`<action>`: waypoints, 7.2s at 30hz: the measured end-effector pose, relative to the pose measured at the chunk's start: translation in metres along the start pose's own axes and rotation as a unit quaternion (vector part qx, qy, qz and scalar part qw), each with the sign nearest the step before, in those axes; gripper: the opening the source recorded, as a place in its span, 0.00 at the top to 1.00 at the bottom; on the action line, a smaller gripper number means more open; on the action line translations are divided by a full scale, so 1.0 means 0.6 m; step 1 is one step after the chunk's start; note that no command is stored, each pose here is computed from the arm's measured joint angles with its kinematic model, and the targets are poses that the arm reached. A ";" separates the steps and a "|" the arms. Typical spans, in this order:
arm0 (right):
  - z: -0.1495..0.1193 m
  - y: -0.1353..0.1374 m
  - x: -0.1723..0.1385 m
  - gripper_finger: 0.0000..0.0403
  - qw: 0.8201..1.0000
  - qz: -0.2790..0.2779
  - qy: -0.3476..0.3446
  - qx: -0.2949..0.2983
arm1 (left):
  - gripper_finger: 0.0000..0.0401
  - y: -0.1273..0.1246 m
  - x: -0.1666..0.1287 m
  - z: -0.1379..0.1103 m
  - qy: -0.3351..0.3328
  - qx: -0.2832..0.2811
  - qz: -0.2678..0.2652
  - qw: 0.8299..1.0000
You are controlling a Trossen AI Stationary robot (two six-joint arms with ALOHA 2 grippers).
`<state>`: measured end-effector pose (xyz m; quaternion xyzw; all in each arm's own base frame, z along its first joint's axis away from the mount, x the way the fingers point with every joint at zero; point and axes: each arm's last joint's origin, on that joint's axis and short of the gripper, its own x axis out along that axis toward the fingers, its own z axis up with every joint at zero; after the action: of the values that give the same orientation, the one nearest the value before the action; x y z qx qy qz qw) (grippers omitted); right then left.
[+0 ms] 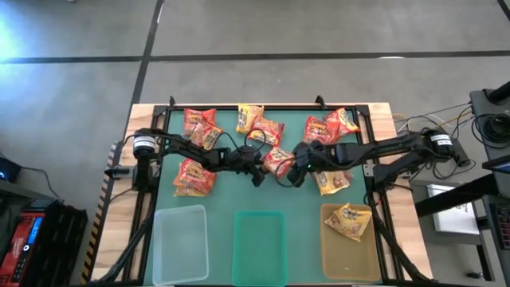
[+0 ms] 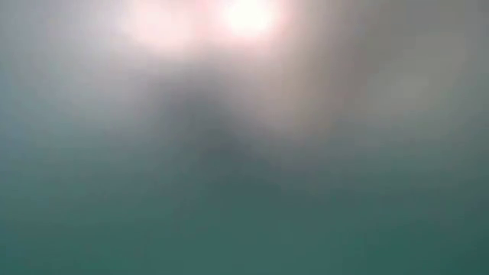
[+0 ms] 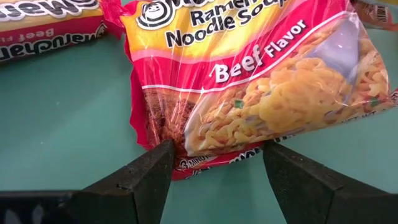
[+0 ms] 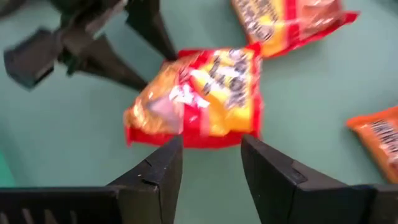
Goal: Sort Maruchan noodles
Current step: Put the red noodle pack into the green bin
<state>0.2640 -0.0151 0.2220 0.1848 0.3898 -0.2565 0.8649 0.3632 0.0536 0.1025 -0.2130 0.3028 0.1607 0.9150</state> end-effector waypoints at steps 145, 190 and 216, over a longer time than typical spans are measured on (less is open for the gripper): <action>0.020 -0.024 0.094 0.60 0.980 0.189 0.000 0.066 | 0.42 -0.021 -0.058 -0.038 0.009 -0.020 -0.037 0.999; 0.001 -0.009 0.154 0.69 0.971 0.198 0.055 0.125 | 0.42 -0.021 -0.066 -0.034 -0.002 -0.022 -0.032 0.999; 0.014 0.032 0.093 0.70 0.960 0.280 0.022 0.009 | 0.42 -0.007 -0.214 -0.023 -0.040 -0.016 -0.026 0.999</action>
<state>0.3117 -0.0205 0.1866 0.2996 0.3391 -0.0034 0.8918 0.2597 0.0222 0.1734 -0.2286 0.2578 0.1500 0.9267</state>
